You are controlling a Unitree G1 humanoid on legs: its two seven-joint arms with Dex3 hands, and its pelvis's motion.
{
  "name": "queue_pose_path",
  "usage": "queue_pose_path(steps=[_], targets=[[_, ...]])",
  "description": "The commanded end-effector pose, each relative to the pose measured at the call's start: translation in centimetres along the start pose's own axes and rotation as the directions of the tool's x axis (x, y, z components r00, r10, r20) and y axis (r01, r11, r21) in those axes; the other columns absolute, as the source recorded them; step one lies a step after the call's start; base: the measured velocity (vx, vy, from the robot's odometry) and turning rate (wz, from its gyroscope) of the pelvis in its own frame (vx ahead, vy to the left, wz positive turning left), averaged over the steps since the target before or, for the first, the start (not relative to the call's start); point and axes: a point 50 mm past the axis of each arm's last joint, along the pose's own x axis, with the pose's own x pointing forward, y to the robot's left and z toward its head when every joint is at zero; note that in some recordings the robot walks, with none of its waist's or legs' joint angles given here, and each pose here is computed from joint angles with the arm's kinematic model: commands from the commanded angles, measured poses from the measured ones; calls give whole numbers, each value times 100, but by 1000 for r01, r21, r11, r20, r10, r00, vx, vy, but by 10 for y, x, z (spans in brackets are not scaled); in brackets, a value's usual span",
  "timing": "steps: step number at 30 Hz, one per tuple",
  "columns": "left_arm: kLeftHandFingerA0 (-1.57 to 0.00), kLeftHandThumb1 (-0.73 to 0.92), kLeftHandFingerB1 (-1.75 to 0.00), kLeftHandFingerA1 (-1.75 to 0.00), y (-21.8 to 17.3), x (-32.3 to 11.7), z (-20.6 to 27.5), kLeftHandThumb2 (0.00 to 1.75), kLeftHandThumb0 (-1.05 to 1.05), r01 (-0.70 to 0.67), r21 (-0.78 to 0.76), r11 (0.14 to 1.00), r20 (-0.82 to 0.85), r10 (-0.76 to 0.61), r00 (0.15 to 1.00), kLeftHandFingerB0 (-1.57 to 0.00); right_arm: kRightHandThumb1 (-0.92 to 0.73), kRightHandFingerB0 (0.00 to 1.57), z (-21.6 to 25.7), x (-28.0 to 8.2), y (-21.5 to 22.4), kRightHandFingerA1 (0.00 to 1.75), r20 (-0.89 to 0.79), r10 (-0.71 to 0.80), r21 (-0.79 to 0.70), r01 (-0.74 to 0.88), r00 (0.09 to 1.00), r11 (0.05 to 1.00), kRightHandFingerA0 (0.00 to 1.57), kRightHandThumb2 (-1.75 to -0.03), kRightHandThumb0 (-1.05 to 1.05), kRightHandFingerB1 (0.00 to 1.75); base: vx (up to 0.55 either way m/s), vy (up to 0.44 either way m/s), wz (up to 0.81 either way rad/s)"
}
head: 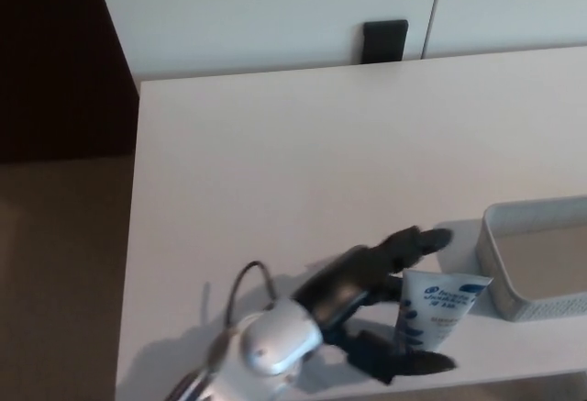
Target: The robot walks towards a table in front, picks a shampoo with left hand and puts it in a small grey container
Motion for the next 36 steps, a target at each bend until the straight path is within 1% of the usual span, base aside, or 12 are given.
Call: queue_pose_path(steps=[1,4,5,7,8,15,19,23,30,31,35,36], targets=[[-107,85,-39,-97,-21,32,-8,65,-21,-155,123,980,-237,180,955,-40,-77,51,7,2,2,47,6,-10,-11,10,1000,1000,59,-63,-22,42,0,0,0],[-107,85,-39,-97,-24,37,-7,65,-21,-176,131,976,-242,204,949,-40,-77,51,7,2,2,47,6,-8,-6,9,1000,1000,59,-63,-22,42,0,0,3],[-105,85,-47,-113,-24,40,-7,65,-15,-178,135,975,-247,207,947,-70,-77,50,8,2,2,47,11,-10,-8,10,1000,1000,58,-63,-21,42,0,0,11],[-105,85,-47,-113,-25,45,-6,65,-15,-181,143,973,-255,213,943,-70,-77,50,9,2,1,47,19,-11,-12,12,1000,1000,58,-63,-21,42,0,0,6],[-107,78,-58,-116,-23,45,-7,71,-13,-193,149,970,-256,227,940,-96,-76,50,9,2,1,46,20,-11,-17,11,1000,1000,57,-62,-21,42,0,0,0],[-104,81,-77,-120,-13,47,-12,83,-16,-264,168,950,-239,299,924,-96,-76,52,16,4,-3,48,25,-25,-13,25,999,1000,61,-62,-21,42,0,0,0],[-103,83,-72,-109,-3,38,-10,81,-18,-296,169,940,-208,327,922,-95,-76,51,16,4,-3,49,30,-22,-24,23,999,999,60,-62,-22,43,0,0,0],[-99,82,-83,-120,11,24,3,84,-17,-331,160,930,-135,352,926,-97,-75,51,15,3,-5,50,30,-21,-27,22,999,999,61,-62,-23,43,0,0,0],[-107,82,-84,-116,41,1,46,80,-15,-384,164,908,42,383,923,-96,-75,51,15,3,-7,50,29,-14,-23,15,999,1000,62,-62,-22,43,0,0,0],[-107,69,-85,-126,46,0,66,81,-12,-384,179,906,97,372,923,-95,-76,52,14,3,-6,49,28,-12,-26,13,1000,1000,62,-62,-22,43,0,0,0],[-102,65,-87,-127,52,-3,106,82,-12,-386,229,894,215,341,915,-95,-77,51,12,3,-4,49,24,-11,-28,12,1000,1000,61,-62,-21,43,0,0,2],[-93,62,-88,-142,46,0,131,78,-12,-389,290,874,282,310,908,-96,-78,52,12,3,-1,50,27,-12,-21,13,1000,1000,62,-63,-20,43,0,0,0]])
